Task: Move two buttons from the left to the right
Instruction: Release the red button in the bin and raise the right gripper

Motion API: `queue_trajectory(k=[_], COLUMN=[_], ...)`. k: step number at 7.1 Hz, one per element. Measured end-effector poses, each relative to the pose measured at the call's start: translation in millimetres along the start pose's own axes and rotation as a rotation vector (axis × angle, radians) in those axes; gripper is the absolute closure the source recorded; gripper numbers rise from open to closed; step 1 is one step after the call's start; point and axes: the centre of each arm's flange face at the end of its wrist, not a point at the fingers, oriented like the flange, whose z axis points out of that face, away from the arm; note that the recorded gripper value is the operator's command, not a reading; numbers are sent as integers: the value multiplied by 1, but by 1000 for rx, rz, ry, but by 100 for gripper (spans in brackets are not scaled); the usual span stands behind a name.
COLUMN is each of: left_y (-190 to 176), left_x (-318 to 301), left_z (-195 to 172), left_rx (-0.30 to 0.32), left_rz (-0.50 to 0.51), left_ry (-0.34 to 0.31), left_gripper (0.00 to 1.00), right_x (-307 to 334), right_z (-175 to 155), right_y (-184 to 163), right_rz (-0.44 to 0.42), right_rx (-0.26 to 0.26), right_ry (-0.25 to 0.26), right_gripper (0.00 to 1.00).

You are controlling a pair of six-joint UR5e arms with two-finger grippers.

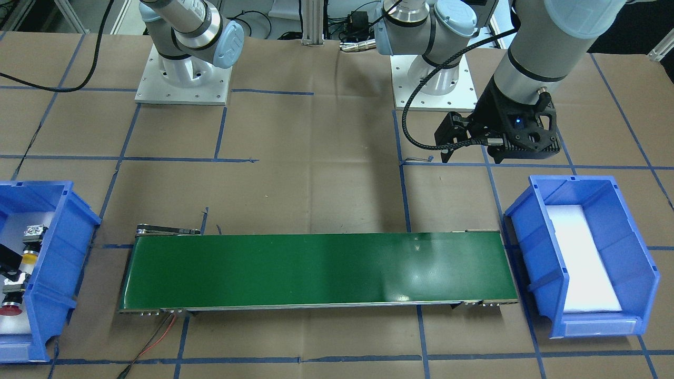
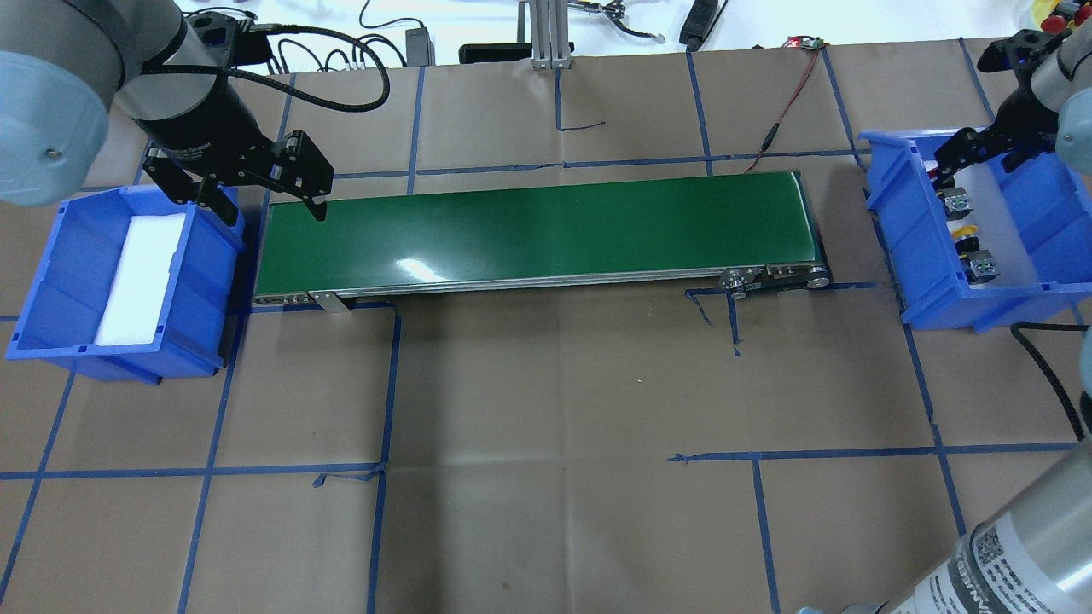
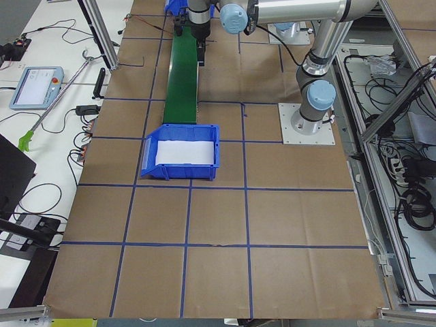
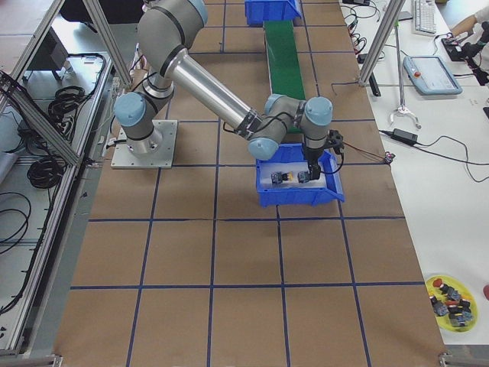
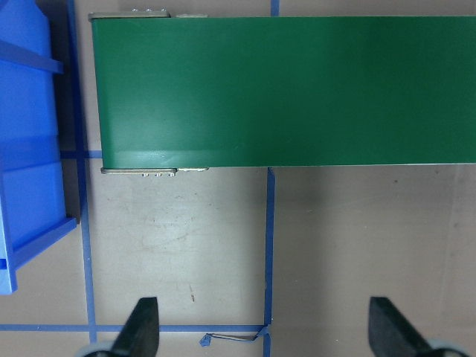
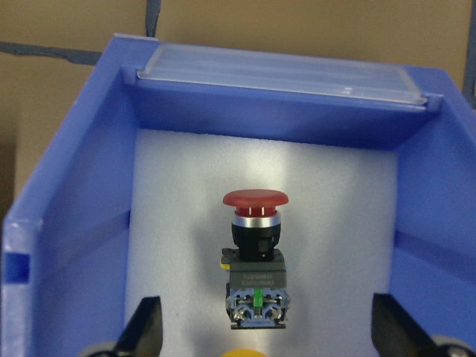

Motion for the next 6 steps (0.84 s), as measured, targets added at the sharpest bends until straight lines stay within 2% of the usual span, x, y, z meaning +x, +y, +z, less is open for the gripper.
queue_trajectory(k=[2, 3, 4, 5, 6], left_y=[0, 0, 0, 0, 1], left_x=[0, 0, 0, 0, 0], left_z=[0, 0, 0, 0, 0], left_rx=[0, 0, 0, 0, 0], left_rz=[0, 0, 0, 0, -1], left_ry=[1, 0, 1, 1, 1], left_gripper=[0, 0, 0, 0, 0], right_x=[-30, -60, -93, -133, -181], right_z=[-94, -132, -157, -172, -180], right_y=[6, 6, 6, 11, 18], right_rz=[-30, -68, -80, -30, 57], right_rx=[92, 139, 162, 145, 89], right_ry=[53, 75, 72, 39, -8], right_gripper=[0, 0, 0, 0, 0])
